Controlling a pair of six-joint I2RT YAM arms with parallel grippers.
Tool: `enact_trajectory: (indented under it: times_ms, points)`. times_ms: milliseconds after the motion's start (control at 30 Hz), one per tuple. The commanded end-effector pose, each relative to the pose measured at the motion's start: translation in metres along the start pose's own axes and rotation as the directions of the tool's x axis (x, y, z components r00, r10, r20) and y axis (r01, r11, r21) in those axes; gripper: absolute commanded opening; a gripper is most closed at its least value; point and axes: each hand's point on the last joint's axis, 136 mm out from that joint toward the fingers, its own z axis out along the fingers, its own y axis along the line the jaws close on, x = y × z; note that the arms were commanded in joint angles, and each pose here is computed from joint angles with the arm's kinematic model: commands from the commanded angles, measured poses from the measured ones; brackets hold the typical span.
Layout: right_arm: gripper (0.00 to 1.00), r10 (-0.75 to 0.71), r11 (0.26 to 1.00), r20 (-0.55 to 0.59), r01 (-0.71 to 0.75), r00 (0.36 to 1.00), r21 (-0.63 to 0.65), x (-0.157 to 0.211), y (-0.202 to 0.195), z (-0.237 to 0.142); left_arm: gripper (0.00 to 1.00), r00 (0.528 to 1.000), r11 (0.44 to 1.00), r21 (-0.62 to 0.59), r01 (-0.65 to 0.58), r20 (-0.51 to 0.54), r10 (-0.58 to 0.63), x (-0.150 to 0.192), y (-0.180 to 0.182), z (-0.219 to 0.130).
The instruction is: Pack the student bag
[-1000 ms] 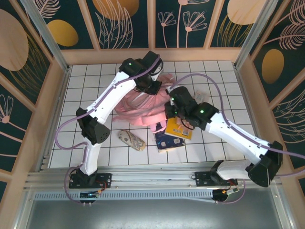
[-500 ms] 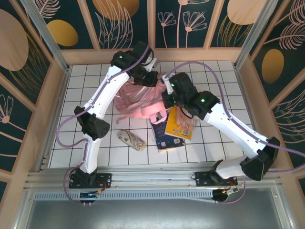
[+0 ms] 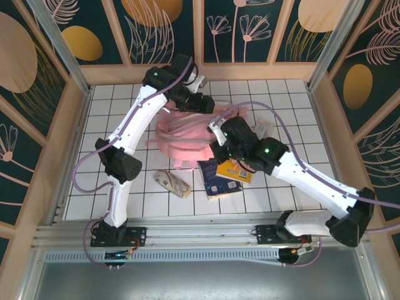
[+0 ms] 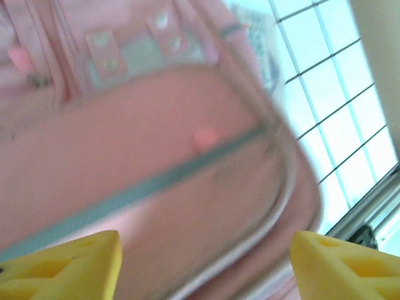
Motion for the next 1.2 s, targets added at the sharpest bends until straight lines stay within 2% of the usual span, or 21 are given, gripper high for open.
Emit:
enact_trajectory:
  times_ms: [0, 33, 67, 100, 300, 433, 600, 700, 767, 800, 833, 900, 933, 967, 1033, 1067, 1100, 1167]
  points:
    - [0.0, -0.007, 0.995, 0.14, 0.021, 0.99, -0.099, -0.026, 0.016, -0.022, 0.78, 0.998, 0.997, 0.068, 0.04, 0.053, -0.044, -0.02, -0.008, 0.013]
    - [0.0, -0.011, 0.995, 0.135, 0.024, 0.991, -0.1, -0.024, 0.016, -0.023, 0.82, 0.998, 0.996, 0.079, 0.031, 0.056, -0.035, -0.021, -0.011, 0.014]
    - [0.0, -0.015, 0.995, 0.125, 0.027, 0.992, -0.097, -0.02, 0.014, -0.023, 0.94, 0.998, 0.995, 0.098, 0.01, 0.064, -0.016, -0.023, -0.019, 0.013]
    - [0.0, -0.019, 0.995, 0.119, 0.03, 0.993, -0.094, -0.018, 0.012, -0.022, 0.99, 0.998, 0.994, 0.109, -0.006, 0.067, -0.001, -0.024, -0.025, 0.015]
    - [0.0, 0.007, 0.996, 0.11, 0.004, 0.994, -0.091, -0.01, 0.0, -0.024, 0.99, 0.994, 0.987, 0.117, -0.113, 0.015, 0.112, -0.003, -0.05, 0.039]
    - [0.0, 0.012, 0.997, 0.091, -0.005, 0.996, -0.082, -0.006, -0.006, -0.023, 0.99, 0.983, 0.983, 0.023, -0.18, -0.033, 0.181, 0.022, -0.047, 0.042]
    - [0.0, 0.021, 0.996, 0.093, -0.013, 0.995, -0.083, -0.008, -0.016, -0.026, 0.99, 0.96, 0.957, -0.107, -0.27, -0.106, 0.259, 0.063, -0.031, 0.026]
    - [0.0, 0.015, 0.996, 0.076, -0.008, 0.997, -0.093, -0.006, -0.016, -0.025, 0.99, 0.948, 0.94, -0.149, -0.307, -0.132, 0.289, 0.071, -0.028, 0.029]
    - [0.0, 0.014, 0.994, 0.073, -0.006, 0.997, -0.108, -0.005, -0.013, -0.025, 0.91, 0.949, 0.928, -0.205, -0.311, -0.128, 0.289, 0.064, -0.023, 0.035]
    - [0.0, 0.016, 0.993, 0.074, -0.007, 0.997, -0.117, -0.005, -0.012, -0.025, 0.82, 0.949, 0.928, -0.204, -0.311, -0.119, 0.292, 0.059, -0.024, 0.04]
    - [0.0, 0.016, 0.992, 0.072, -0.007, 0.997, -0.123, -0.005, -0.011, -0.025, 0.68, 0.951, 0.93, -0.202, -0.308, -0.107, 0.292, 0.052, -0.027, 0.044]
    - [0.0, 0.014, 0.992, 0.062, -0.006, 0.998, -0.126, -0.002, -0.01, -0.023, 0.5, 0.955, 0.942, -0.162, -0.293, -0.087, 0.283, 0.042, -0.036, 0.06]
    - [0.0, 0.007, 0.992, 0.056, 0.0, 0.998, -0.125, -0.001, -0.01, -0.022, 0.35, 0.958, 0.947, -0.151, -0.284, -0.088, 0.273, 0.039, -0.037, 0.067]
    - [0.0, -0.004, 0.992, 0.047, 0.01, 0.999, -0.123, 0.001, -0.011, -0.022, 0.26, 0.96, 0.949, -0.156, -0.275, -0.096, 0.263, 0.038, -0.035, 0.076]
    - [0.0, -0.013, 0.993, 0.026, 0.015, 1.0, -0.115, 0.004, -0.012, -0.021, 0.2, 0.963, 0.949, -0.173, -0.265, -0.105, 0.25, 0.038, -0.03, 0.085]
    - [0.0, -0.014, 0.994, 0.016, 0.015, 1.0, -0.112, 0.005, -0.013, -0.021, 0.14, 0.968, 0.946, -0.208, -0.246, -0.097, 0.231, 0.034, -0.024, 0.085]
    - [0.0, -0.008, 0.995, 0.007, 0.008, 1.0, -0.1, 0.004, -0.015, -0.021, 0.07, 0.978, 0.947, -0.247, -0.208, -0.079, 0.194, 0.028, -0.017, 0.081]
    - [0.0, 0.015, 0.999, -0.033, -0.017, 0.999, -0.051, -0.002, -0.022, -0.022, 0.02, 0.991, 0.958, -0.257, -0.13, -0.042, 0.124, 0.015, -0.01, 0.07]
